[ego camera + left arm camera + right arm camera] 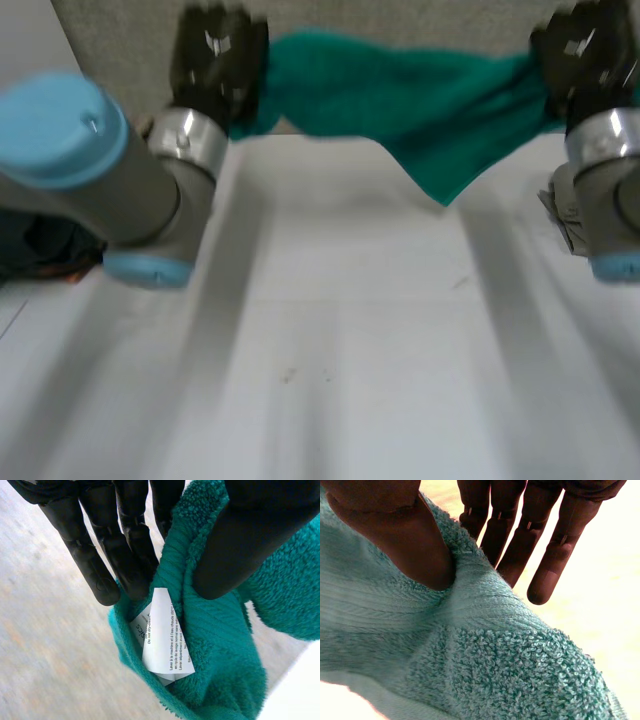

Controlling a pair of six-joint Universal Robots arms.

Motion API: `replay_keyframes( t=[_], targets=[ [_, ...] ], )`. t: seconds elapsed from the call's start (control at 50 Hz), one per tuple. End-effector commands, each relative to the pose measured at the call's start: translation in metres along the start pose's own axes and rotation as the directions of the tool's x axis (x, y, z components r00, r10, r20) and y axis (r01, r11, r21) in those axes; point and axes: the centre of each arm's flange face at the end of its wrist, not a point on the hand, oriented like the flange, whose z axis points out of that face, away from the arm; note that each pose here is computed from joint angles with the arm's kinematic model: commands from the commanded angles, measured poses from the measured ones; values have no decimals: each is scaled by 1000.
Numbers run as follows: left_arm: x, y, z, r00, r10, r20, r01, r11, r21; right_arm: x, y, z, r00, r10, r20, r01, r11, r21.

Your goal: Fold the laundry.

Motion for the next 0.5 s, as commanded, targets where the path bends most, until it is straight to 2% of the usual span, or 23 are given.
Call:
replay_keyframes(
  t=[0.02, 0.1, 0.18, 0.36, 0.5],
  targets=[
    [29, 80, -66, 992, 1, -124, -37, 956, -290, -50, 38, -68, 958, 78, 276, -23, 980, -198],
    [39, 108, -96, 986, -7, -169, -63, 913, -403, -67, 52, -96, 925, 121, 360, -7, 953, -303],
    [44, 112, -121, 977, -15, -213, -89, 878, -470, -73, 61, -110, 904, 146, 402, 12, 931, -365],
    [15, 57, -116, 984, -5, -176, -69, 908, -414, -72, 61, -114, 897, 162, 411, 10, 923, -385],
    [2, 47, -105, 983, -18, -181, -68, 887, -458, -75, 61, -118, 890, 173, 422, 6, 920, -391]
  ],
)
